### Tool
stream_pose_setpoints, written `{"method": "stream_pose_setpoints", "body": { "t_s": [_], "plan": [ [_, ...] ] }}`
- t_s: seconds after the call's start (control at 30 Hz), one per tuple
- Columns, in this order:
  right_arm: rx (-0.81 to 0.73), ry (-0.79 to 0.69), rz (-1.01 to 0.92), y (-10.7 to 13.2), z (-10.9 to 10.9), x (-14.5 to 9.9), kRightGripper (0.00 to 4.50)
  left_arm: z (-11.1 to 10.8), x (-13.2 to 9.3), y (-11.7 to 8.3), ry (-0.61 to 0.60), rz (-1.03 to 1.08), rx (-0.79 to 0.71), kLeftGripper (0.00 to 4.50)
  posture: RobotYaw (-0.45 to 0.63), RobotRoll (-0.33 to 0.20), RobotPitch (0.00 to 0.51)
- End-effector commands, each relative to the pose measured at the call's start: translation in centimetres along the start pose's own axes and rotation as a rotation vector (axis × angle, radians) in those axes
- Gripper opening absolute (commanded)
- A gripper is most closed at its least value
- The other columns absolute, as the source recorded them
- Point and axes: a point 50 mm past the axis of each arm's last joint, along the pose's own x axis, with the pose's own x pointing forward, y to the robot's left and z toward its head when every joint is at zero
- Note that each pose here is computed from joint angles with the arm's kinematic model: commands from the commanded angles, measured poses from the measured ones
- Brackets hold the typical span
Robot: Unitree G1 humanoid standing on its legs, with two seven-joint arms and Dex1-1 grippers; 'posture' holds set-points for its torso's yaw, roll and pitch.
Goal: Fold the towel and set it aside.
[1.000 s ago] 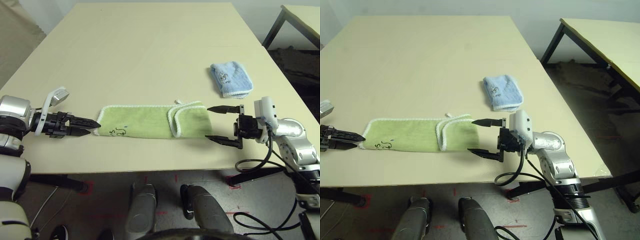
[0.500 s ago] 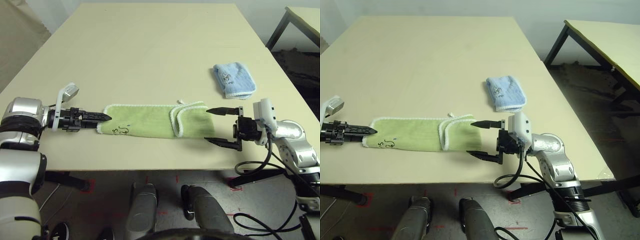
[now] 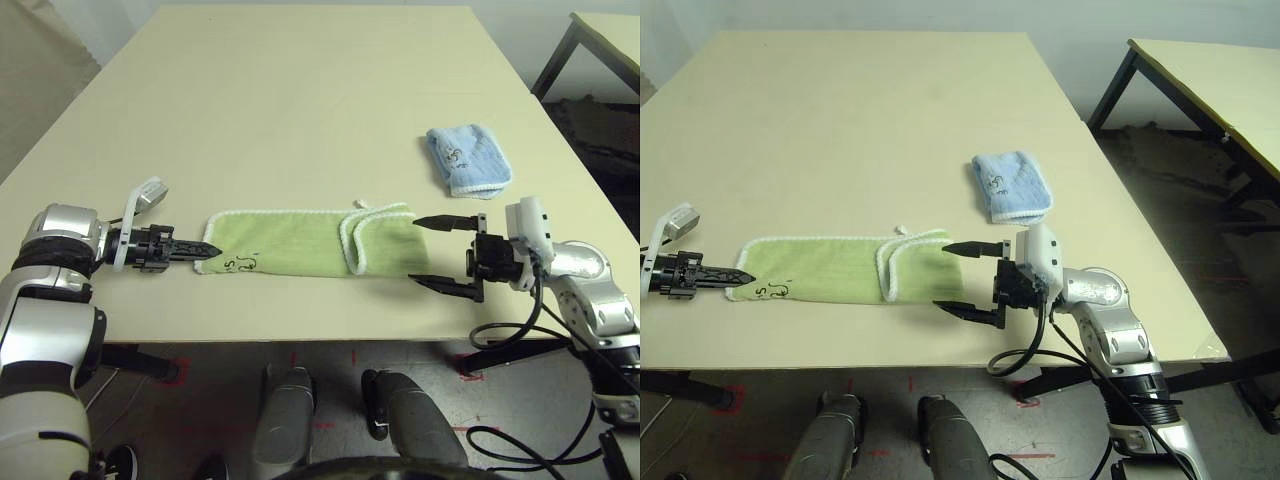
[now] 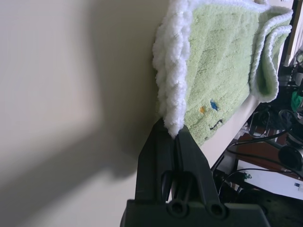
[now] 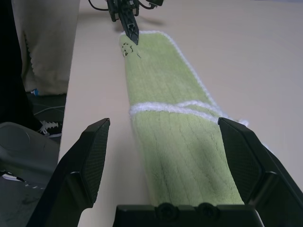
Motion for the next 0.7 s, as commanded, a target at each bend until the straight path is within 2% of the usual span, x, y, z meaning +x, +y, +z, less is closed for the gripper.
{"method": "stream_pose_setpoints", "body": {
  "t_s": [0.03,0.43,0.57,0.7],
  "plan": [
    [0.002,0.011,0.018,0.2,-0.1,-0.1,4.5,0.0,-1.7,0.0,-0.048,0.022,-0.009,0.02,0.0,0.0,0.17],
    [0.055,-0.022,-0.055,-0.3,-0.5,-1.2,4.5,-1.3,-8.2,0.2,-0.146,0.166,-0.01,0.02,0.01,0.0,0.172],
    [0.058,-0.027,-0.052,-0.3,-0.5,-1.0,4.5,-1.6,-9.1,0.2,-0.155,0.179,-0.002,0.02,0.02,0.0,0.173],
    [0.064,-0.029,-0.053,-0.2,-0.8,-0.9,4.5,-0.7,-8.2,-1.1,-0.121,0.118,0.084,0.02,0.02,0.0,0.173]
  ]
}}
